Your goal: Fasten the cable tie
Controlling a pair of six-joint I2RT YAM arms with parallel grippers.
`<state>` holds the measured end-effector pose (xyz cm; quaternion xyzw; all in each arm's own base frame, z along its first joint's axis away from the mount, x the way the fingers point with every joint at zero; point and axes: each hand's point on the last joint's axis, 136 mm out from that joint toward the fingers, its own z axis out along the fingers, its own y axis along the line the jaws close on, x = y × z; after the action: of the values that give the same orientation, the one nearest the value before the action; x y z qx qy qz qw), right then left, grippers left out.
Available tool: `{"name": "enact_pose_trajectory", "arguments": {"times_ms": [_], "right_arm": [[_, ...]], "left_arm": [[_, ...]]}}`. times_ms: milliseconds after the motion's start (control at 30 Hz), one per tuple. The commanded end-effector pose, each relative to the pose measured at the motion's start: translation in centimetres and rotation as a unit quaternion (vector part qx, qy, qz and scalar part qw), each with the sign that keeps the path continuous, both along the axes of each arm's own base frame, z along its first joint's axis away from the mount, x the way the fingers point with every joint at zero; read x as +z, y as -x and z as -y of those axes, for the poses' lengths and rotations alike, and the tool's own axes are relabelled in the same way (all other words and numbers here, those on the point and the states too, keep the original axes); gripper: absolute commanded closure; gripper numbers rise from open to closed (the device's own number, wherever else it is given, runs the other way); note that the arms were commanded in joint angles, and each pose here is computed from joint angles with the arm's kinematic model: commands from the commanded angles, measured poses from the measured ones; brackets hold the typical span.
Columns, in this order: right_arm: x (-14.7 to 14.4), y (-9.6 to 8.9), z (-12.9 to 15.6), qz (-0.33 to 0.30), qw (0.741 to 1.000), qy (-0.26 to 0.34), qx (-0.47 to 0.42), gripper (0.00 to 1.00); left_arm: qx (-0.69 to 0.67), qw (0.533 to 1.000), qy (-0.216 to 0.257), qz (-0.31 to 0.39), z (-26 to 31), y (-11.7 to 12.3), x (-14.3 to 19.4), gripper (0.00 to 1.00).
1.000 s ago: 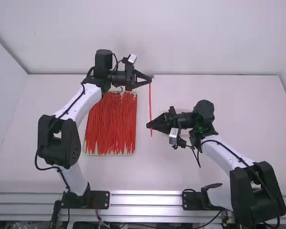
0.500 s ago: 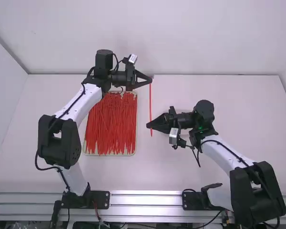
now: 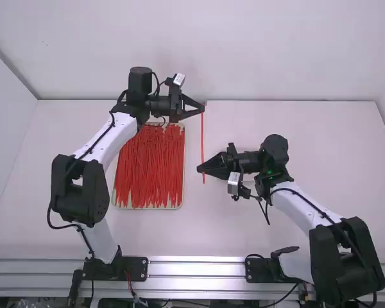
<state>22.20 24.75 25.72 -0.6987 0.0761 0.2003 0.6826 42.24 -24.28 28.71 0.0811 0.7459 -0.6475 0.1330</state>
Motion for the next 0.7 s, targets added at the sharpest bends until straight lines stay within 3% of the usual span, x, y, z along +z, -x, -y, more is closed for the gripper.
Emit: {"name": "enact_pose_trajectory", "arguments": {"times_ms": [0,200,667], "right_arm": [[-0.2,0.1,0.0,-0.008,1.0,0.002,0.001,1.0],[-0.1,0.1,0.0,-0.013,1.0,0.002,0.001,1.0],[5.9,-1.5,-0.4,-0.194,0.981,0.015,0.0,1.0]], "left_arm": [[-0.016,1.0,0.007,0.02,0.3,0.5,1.0,0.99],[-0.016,1.0,0.006,0.022,0.3,0.4,1.0,0.98],[-0.016,1.0,0.006,0.023,0.3,0.4,1.0,0.98]]}}
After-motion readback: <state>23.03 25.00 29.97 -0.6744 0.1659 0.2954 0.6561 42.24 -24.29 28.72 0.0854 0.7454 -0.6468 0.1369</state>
